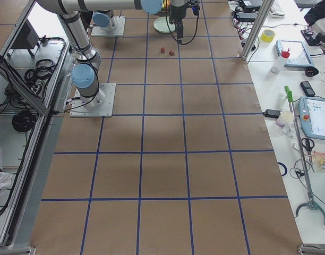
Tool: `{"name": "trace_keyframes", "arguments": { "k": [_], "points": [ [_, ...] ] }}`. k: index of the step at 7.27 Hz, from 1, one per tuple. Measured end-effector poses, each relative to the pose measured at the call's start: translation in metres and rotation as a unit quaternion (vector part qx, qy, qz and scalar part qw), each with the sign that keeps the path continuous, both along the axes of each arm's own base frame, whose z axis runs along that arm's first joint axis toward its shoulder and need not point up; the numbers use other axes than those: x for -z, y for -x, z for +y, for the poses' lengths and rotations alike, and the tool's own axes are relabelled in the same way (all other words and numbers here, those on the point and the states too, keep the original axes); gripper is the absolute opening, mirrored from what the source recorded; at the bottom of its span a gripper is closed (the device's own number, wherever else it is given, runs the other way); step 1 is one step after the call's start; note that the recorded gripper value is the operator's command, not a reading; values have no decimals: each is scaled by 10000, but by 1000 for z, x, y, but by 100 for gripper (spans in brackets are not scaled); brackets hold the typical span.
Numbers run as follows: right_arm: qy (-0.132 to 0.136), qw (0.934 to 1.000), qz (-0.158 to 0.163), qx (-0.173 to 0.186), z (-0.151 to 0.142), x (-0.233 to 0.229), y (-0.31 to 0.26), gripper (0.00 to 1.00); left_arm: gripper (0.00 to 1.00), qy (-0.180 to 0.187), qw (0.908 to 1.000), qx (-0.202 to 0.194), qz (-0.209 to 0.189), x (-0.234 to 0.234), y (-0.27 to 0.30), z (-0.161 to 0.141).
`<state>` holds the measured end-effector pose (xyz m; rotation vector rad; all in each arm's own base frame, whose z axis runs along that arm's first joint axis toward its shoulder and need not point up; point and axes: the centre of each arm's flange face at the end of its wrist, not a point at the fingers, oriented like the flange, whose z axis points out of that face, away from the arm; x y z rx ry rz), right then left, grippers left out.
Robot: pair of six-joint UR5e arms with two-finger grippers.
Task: Collect all strawberries into plate
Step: 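Carry the strawberry over the plate and open the left gripper, then move the left gripper back to the strawberries and grasp one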
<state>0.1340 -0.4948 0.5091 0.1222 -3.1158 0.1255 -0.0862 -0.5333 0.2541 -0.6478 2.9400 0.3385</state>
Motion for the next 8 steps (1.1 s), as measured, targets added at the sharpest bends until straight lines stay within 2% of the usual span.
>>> {"name": "trace_keyframes", "arguments": {
  "k": [3,5,6,7,8],
  "points": [
    [-10,10000,-2,3,0,1,0,100,0,-546,9974,419,-218,32,-69,15],
    [-11,10000,-2,4,0,1,0,100,4,-683,9965,403,-275,48,-93,16],
    [-11,10000,-3,4,0,1,0,100,84,-669,9965,411,-272,56,-97,13],
    [-11,10000,-1,3,0,1,0,100,100,-662,9965,440,-245,61,-99,11],
    [-11,10000,-1,1,0,1,0,100,100,-653,9965,464,-220,63,-99,10]
  ]
}}
